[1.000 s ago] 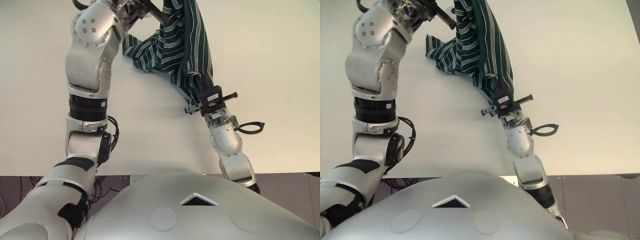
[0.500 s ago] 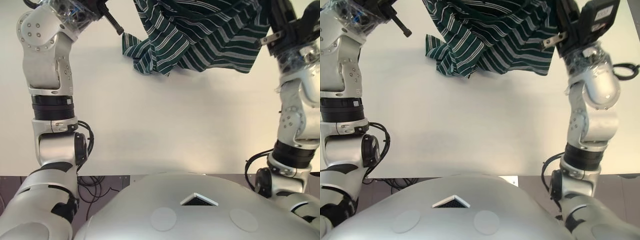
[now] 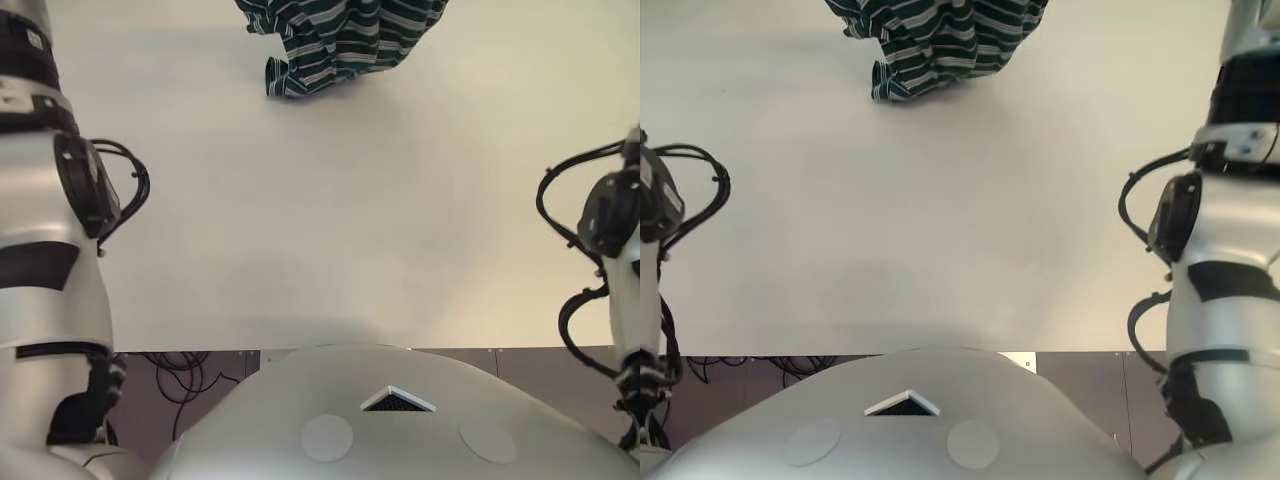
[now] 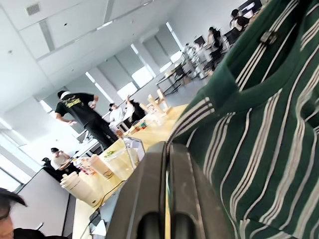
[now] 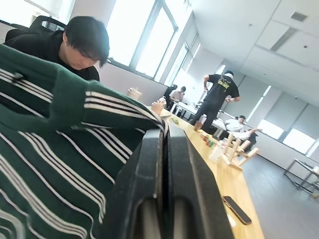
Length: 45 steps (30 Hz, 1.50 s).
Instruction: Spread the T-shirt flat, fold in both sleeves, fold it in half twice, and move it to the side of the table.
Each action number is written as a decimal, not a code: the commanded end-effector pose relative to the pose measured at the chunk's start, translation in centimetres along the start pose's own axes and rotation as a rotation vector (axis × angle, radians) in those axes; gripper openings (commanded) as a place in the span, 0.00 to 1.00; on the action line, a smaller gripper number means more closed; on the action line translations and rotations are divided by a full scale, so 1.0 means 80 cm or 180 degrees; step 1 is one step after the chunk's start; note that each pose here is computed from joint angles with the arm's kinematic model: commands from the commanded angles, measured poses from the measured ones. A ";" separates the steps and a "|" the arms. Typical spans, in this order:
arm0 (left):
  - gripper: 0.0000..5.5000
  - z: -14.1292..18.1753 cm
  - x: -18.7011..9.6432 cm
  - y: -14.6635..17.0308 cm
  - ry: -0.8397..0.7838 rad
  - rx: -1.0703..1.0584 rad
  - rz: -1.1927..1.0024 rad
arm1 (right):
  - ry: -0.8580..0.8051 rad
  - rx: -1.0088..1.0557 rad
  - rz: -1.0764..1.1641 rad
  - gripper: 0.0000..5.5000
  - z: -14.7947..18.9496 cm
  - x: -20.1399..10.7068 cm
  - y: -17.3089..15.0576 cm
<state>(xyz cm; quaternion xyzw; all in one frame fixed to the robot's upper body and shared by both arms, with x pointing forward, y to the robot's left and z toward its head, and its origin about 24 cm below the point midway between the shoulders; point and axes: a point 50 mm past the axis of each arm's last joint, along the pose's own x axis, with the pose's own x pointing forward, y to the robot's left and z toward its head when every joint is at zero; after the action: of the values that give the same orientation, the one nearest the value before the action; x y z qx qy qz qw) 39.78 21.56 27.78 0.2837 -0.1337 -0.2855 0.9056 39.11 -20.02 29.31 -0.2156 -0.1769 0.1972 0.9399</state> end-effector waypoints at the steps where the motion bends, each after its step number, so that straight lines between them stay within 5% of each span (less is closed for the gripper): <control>1: 0.00 0.023 0.007 0.024 0.0135 0.0190 0.0311 | -0.0051 -0.0359 -0.0212 0.00 0.032 0.015 -0.031; 18: 0.00 0.059 0.001 0.069 0.0467 0.0655 0.1293 | -0.0041 -0.1088 -0.0817 0.00 0.069 0.018 -0.070; 28: 0.00 0.031 -0.057 0.046 0.0034 0.0518 -0.0774 | -0.0279 -0.1526 0.0486 0.00 0.042 -0.046 -0.057; 33: 0.00 0.024 -0.104 0.002 -0.0136 0.0096 -0.2119 | -0.0176 -0.1409 0.1501 0.00 0.035 -0.110 -0.007; 38: 0.00 0.027 -0.164 -0.098 0.0069 -0.0323 -0.3458 | 0.0457 -0.0867 0.2898 0.00 0.017 -0.203 0.068; 45: 0.00 -0.044 -0.226 -0.235 0.0867 -0.0351 -0.4439 | 0.1495 -0.0502 0.4015 0.00 -0.056 -0.303 0.170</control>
<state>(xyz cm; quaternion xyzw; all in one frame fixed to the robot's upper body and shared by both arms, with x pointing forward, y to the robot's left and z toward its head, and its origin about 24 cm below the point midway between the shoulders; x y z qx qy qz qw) 21.10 21.58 15.48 0.2709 0.1524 -0.7548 0.5777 18.71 -21.72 15.45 -0.3767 0.1220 0.6130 0.6837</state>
